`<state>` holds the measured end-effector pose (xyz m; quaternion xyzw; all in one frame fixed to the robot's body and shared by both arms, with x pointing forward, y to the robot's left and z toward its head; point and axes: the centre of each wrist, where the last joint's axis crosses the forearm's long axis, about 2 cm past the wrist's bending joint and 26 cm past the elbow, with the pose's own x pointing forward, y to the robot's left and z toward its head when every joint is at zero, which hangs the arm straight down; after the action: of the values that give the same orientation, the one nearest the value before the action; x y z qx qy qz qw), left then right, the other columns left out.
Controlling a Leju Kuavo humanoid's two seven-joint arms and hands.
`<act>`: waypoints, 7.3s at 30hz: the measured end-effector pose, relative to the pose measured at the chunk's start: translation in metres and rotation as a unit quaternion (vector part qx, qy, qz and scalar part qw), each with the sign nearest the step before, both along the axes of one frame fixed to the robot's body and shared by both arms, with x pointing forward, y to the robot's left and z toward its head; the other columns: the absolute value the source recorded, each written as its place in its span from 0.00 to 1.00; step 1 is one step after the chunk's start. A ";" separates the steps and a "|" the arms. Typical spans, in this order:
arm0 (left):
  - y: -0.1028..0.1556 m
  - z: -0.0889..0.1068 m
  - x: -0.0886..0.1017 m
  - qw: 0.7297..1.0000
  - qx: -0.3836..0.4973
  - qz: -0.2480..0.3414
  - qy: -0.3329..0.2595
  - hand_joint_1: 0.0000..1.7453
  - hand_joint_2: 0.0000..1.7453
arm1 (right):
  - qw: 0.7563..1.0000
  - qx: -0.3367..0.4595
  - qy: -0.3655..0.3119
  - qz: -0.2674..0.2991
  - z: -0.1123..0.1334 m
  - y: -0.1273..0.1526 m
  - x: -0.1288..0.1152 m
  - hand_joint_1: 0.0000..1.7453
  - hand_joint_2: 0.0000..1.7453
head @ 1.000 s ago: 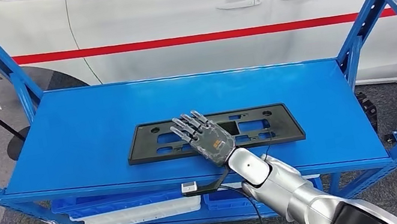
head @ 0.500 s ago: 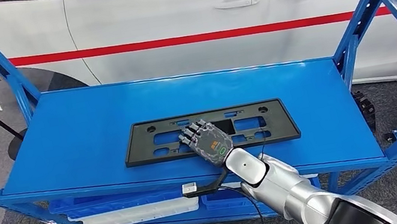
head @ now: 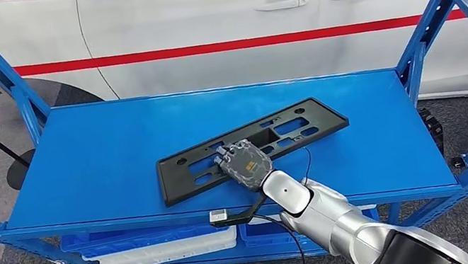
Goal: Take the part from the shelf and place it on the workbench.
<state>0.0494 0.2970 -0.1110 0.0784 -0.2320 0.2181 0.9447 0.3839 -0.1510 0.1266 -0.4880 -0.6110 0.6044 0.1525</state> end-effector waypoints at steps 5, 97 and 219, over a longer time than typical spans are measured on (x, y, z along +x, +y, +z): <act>0.000 0.000 0.000 1.000 0.003 -0.001 -0.013 0.00 0.00 | 1.000 0.003 0.007 -0.013 -0.001 -0.006 0.003 1.00 1.00; 0.002 0.001 0.008 0.998 0.013 -0.033 -0.057 0.00 1.00 | 0.459 0.540 0.312 0.633 0.179 -0.056 -0.093 1.00 1.00; 0.043 0.001 -0.012 0.990 0.078 -0.084 0.080 0.00 1.00 | 0.541 0.486 0.312 0.611 0.156 -0.041 -0.107 1.00 1.00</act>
<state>0.0371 0.3403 -0.1098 0.1490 -0.1780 0.1120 0.9662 0.2773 -0.1922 0.2822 0.3725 -0.8749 0.2755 0.1411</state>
